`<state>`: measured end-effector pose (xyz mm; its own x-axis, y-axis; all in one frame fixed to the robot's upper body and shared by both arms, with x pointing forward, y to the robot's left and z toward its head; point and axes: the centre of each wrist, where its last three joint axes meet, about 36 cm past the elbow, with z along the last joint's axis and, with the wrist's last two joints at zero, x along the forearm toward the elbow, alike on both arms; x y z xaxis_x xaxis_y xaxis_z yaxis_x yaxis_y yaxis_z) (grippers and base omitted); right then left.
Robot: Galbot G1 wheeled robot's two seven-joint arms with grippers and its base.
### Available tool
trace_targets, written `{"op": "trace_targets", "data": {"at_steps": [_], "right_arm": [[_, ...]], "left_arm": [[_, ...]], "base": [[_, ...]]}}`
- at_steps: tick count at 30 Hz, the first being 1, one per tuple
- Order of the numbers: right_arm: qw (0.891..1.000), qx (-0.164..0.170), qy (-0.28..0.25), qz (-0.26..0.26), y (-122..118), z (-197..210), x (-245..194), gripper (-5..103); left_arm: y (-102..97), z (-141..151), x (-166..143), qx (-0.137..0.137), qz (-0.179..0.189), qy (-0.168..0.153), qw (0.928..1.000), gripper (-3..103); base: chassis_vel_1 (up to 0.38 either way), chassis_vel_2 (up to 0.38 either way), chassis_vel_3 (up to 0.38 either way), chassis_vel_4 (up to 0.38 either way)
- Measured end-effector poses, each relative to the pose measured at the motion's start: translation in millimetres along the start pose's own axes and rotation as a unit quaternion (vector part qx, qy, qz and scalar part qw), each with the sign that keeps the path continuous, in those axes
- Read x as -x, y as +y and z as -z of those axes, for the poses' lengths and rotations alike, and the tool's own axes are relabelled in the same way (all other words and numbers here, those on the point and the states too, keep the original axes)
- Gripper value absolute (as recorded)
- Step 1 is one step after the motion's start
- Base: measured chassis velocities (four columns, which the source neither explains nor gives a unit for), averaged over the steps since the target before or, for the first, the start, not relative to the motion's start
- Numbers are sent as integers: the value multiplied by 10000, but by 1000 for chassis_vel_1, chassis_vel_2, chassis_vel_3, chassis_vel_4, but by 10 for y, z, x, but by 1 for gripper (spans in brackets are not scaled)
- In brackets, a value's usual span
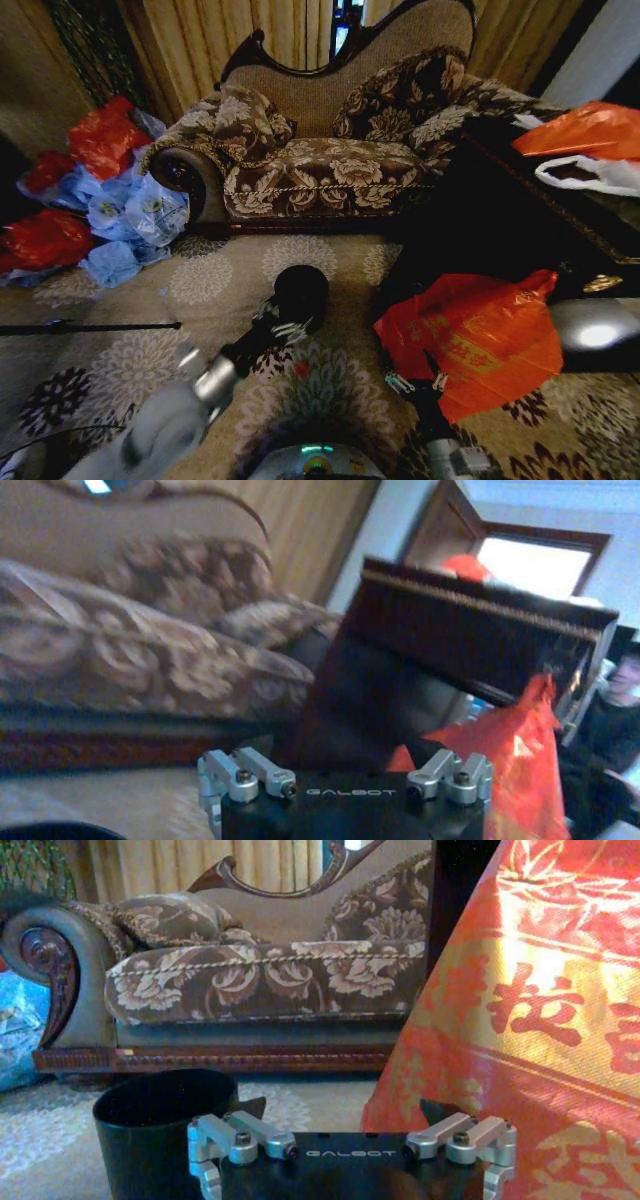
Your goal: Place a garbage bag over the trash bin.
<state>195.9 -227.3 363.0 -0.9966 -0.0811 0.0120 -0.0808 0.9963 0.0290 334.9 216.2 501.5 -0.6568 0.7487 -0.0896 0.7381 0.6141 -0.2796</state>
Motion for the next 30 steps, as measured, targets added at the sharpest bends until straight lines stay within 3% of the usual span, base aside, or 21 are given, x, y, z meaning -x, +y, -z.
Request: {"op": "trace_targets", "data": {"at_steps": [2,4,5,6,9,10,11,12,14,15,16,19,21,30], "right_arm": [[10000,13,-4,-4,1,-1,8,100],[10000,32,28,-15,-4,-20,27,100],[10000,28,42,-13,-8,-28,28,100],[10000,28,42,-13,-8,-28,28,100],[10000,2,91,-19,-30,-64,24,100],[9999,2,113,-48,-40,-79,21,100],[9999,2,113,-48,-40,-79,21,100],[9999,4,128,-62,-44,-86,20,100],[9998,9,169,-82,-52,-105,14,100],[9998,9,181,-100,-58,-110,13,100],[9998,9,181,-100,-58,-110,13,100],[9997,11,178,-149,-78,-108,13,100],[9997,12,168,-192,-91,-111,11,100],[9993,129,83,-346,-133,-21,21,100]], "left_arm": [[21,-18,103,-59,-72,22,10000,90],[-32,-66,608,-627,-443,151,9969,86],[-96,-88,745,-793,-559,223,9950,85],[-96,-88,745,-793,-559,223,9950,85],[-490,-143,1249,-1507,-1074,499,9815,84],[-672,-116,1435,-1817,-1246,595,9736,84],[-672,-116,1435,-1817,-1246,595,9736,84],[-776,-89,1529,-2025,-1292,677,9684,84],[-944,-10,1719,-2547,-1314,927,9536,82],[-1033,45,1845,-2884,-1371,1071,9416,82],[-1033,45,1845,-2884,-1371,1071,9416,82],[-1187,147,2066,-3340,-1458,1214,9233,82],[-1294,169,2186,-3507,-1510,1264,9155,81],[-1531,158,2388,-3708,-1685,1283,9042,81]], "base": [[0,0,0,0],[0,0,0,0],[0,0,0,0],[0,0,0,0],[0,0,0,0],[0,0,0,0],[0,0,0,0],[0,0,0,0],[0,0,0,0],[0,0,0,0],[0,0,0,0],[0,0,0,0],[0,0,0,0],[0,0,0,0]]}}
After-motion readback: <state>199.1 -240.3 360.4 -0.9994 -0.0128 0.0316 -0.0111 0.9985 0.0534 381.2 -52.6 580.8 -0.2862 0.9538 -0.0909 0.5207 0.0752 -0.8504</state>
